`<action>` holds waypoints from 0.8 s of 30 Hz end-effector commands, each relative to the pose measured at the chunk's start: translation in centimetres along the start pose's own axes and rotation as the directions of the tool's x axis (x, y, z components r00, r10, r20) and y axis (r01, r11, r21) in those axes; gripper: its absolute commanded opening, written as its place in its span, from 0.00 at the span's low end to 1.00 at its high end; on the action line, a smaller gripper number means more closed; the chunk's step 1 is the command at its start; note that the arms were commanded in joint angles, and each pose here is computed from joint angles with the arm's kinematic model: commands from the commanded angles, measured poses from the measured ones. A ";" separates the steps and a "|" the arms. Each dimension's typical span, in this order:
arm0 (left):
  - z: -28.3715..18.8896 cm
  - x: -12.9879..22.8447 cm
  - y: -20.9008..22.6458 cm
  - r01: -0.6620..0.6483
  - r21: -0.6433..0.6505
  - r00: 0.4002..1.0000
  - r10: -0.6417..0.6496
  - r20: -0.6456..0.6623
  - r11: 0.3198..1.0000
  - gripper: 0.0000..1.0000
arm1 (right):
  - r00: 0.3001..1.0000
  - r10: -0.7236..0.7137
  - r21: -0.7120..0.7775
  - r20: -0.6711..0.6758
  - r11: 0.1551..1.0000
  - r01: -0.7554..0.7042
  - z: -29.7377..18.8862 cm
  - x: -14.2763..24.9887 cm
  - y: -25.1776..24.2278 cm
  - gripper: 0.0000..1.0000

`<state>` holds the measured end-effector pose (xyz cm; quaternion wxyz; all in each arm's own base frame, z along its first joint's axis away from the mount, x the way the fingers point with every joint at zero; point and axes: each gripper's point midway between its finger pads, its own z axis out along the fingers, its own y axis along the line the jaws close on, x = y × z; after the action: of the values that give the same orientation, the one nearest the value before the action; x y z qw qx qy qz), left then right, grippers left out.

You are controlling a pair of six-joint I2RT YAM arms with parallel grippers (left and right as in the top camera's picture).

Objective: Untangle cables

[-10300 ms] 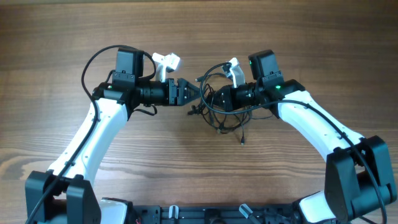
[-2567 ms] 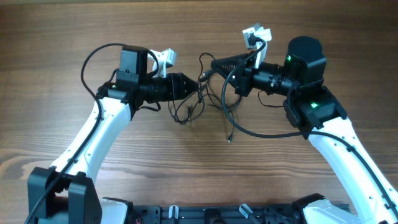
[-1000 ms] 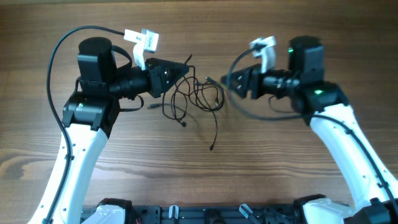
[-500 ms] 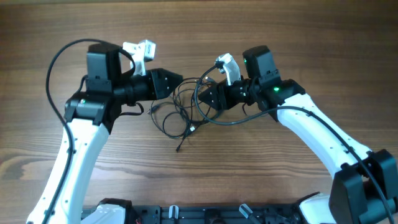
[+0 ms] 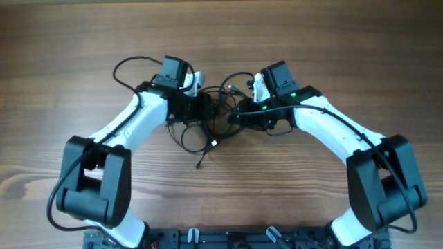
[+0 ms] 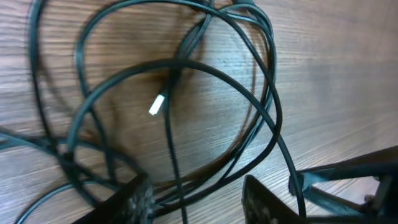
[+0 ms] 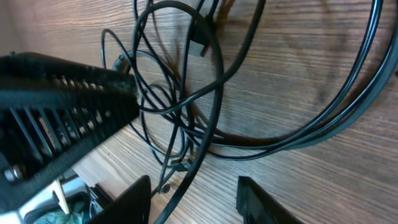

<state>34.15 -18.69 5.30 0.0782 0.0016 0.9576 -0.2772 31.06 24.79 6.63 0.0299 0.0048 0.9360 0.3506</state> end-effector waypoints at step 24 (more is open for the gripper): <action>2.5 2.0 1.6 -0.070 -0.192 0.997 0.061 -0.050 0.979 0.34 | 0.706 -0.297 -0.162 0.642 0.848 0.504 -22.7 -12.0 11.9 0.04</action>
<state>33.00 -19.00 2.75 0.0750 0.0306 0.9784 -0.1900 40.22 20.63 27.12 0.2992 -0.0915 0.7981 0.5149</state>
